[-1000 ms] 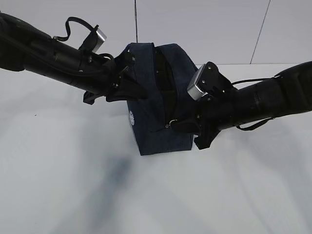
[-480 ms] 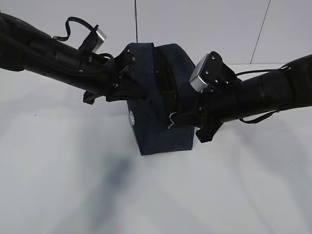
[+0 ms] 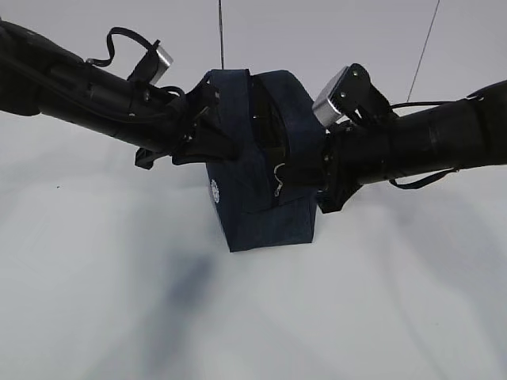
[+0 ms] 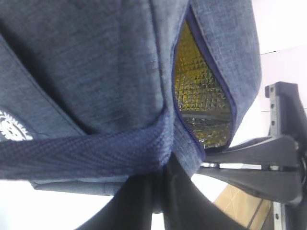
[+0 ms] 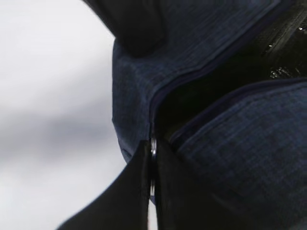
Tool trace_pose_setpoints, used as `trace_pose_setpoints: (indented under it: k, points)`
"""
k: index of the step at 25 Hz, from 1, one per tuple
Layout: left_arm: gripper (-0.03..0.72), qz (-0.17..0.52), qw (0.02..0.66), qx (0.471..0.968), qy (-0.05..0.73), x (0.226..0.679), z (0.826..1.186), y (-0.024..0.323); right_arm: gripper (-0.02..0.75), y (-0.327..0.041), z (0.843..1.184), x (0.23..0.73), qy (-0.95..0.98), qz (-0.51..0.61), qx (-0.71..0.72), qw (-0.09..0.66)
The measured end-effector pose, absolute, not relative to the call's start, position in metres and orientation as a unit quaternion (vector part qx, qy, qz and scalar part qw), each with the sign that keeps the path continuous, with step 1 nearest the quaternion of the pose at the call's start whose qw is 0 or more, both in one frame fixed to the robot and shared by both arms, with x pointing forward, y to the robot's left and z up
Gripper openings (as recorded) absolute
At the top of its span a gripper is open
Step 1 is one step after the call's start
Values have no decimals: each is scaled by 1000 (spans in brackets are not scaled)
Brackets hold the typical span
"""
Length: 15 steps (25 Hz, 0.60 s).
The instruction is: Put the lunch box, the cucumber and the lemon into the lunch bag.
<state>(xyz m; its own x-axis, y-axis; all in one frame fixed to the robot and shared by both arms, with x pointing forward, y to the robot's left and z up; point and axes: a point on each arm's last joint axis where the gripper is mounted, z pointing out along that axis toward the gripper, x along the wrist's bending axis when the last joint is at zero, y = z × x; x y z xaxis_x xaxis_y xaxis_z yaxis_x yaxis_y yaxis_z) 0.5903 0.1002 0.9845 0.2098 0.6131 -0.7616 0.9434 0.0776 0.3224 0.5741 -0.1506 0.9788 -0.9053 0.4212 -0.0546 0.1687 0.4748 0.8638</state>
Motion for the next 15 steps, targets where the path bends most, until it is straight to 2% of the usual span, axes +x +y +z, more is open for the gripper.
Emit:
trace_pose_setpoints:
  k: [10, 15]
  points:
    - [-6, -188, 428, 651, 598, 591, 985, 100, 1, -151, 1002, 572, 816, 521, 208, 140]
    - [-6, -184, 430, 653, 596, 591, 984, 100, 1, -150, 1009, 572, 796, 536, 260, 106]
